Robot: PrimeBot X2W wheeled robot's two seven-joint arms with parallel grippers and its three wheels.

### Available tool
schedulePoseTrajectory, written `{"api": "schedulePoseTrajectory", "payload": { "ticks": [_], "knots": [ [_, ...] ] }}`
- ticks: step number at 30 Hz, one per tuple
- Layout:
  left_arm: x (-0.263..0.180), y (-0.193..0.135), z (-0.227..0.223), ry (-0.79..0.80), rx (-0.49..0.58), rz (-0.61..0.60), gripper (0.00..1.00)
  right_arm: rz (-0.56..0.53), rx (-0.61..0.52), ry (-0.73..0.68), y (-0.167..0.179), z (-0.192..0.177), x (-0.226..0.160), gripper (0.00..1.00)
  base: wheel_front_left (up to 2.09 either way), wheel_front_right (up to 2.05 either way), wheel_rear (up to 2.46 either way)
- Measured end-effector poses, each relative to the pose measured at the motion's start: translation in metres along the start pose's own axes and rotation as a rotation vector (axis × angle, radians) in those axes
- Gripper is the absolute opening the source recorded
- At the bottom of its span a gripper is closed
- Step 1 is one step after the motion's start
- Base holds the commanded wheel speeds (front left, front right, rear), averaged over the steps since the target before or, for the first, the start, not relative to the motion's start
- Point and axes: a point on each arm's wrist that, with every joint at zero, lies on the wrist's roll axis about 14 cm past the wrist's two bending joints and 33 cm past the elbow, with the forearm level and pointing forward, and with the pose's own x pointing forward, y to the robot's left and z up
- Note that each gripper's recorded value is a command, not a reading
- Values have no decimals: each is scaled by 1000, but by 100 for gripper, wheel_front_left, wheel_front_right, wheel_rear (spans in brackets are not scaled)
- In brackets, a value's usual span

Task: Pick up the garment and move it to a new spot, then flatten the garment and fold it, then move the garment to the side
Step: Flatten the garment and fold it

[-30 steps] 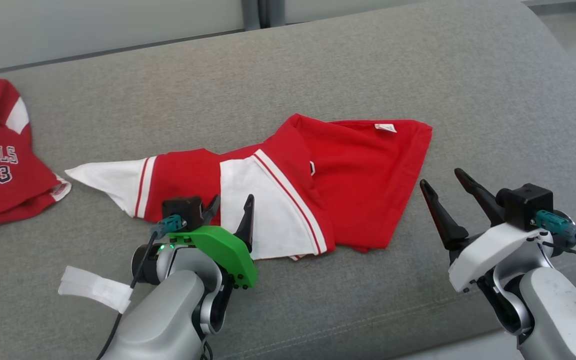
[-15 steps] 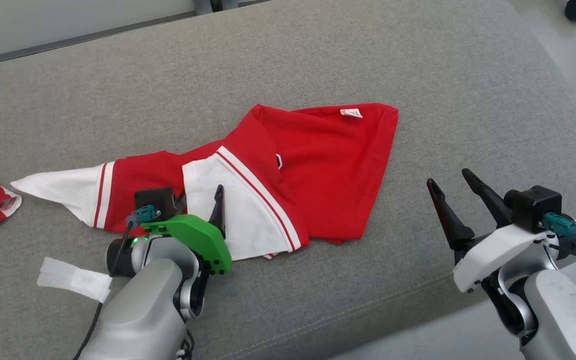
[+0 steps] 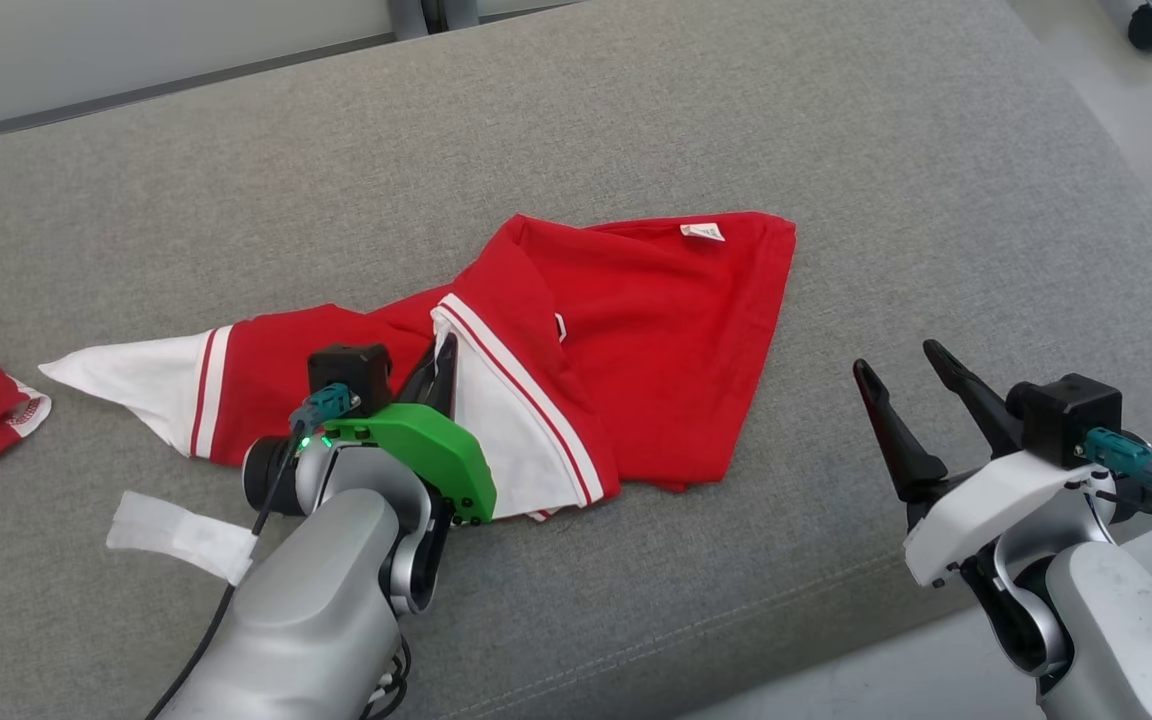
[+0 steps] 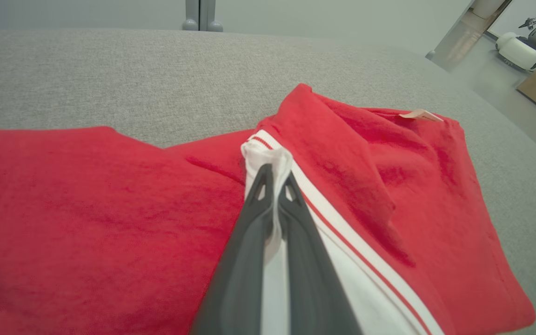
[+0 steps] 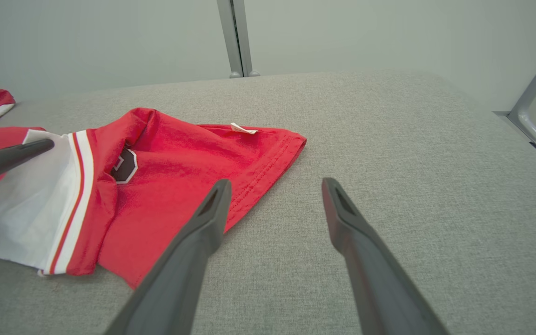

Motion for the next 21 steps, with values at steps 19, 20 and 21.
{"api": "schedulePoseTrajectory", "payload": {
  "ticks": [19, 20, 21],
  "knots": [
    [18, -18, 208, -459, 486, -31, 0, 0, 1, -37, 2, 11, -4, 100, 0, 0, 0],
    [14, -27, 224, -511, 521, -51, 0, -6, 1, -40, -1, 12, -4, 100, 0, 0, 0],
    [8, -35, 237, -557, 551, -70, 0, -11, 2, -47, -2, 13, -4, 100, 0, 0, 0]
  ]
}}
